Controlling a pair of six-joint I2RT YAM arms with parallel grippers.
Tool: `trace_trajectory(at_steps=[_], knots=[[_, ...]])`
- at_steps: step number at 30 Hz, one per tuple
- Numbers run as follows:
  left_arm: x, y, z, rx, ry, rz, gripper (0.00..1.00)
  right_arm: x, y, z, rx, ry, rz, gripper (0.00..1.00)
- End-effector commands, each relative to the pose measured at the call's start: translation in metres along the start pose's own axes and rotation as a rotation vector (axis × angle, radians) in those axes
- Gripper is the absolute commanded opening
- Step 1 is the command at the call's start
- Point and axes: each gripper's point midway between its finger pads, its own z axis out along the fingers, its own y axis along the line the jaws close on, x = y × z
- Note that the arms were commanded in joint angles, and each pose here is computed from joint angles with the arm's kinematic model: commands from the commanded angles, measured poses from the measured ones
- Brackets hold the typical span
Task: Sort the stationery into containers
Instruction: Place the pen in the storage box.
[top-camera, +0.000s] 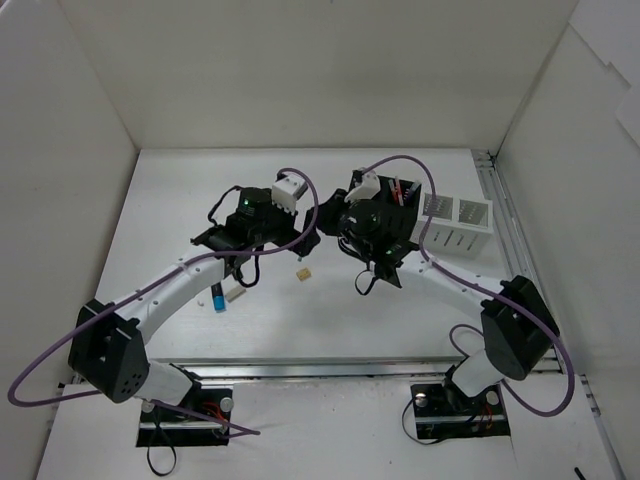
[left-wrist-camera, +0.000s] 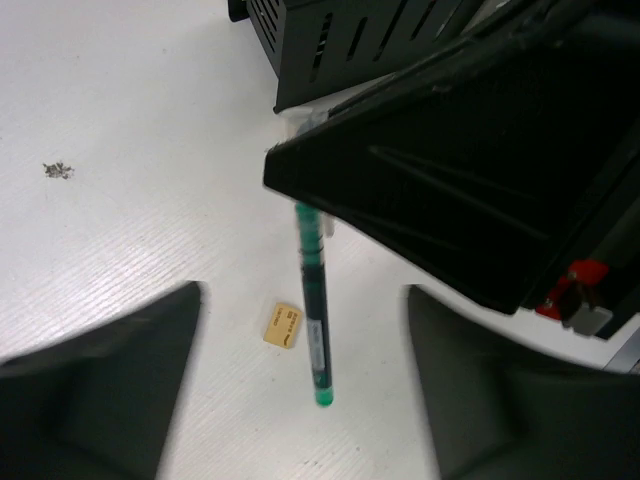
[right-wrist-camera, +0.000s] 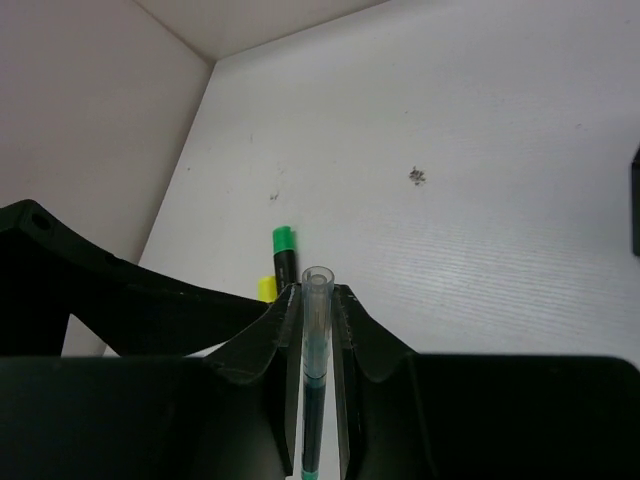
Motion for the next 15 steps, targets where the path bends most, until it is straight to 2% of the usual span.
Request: trace_trajectory(at_steps=[1, 4, 7, 9, 15], knots=[[-0.057, -0.008, -0.022, -0.013, -0.165, 0.044, 0.99, -0.080, 0.010, -0.020, 0.039, -0.217, -0.072, 0.00], [-0.056, 0.010, -0.035, -0.089, -0.193, 0.018, 0.99, -0.112, -0.022, -0.031, 0.168, -0.286, -0.146, 0.00], [-0.045, 0.039, -0.051, -0.175, -0.193, -0.067, 0.99, -0.150, -0.050, -0.050, 0.299, -0.377, -0.238, 0.00], [-0.029, 0.070, -0.063, -0.288, -0.178, -0.189, 0.99, -0.183, -0.073, -0.066, 0.412, -0.458, -0.282, 0.00], [0.031, 0.129, -0.080, -0.472, -0.090, -0.479, 1.00, -0.244, -0.124, -0.077, 0.588, -0.562, -0.371, 0.00]])
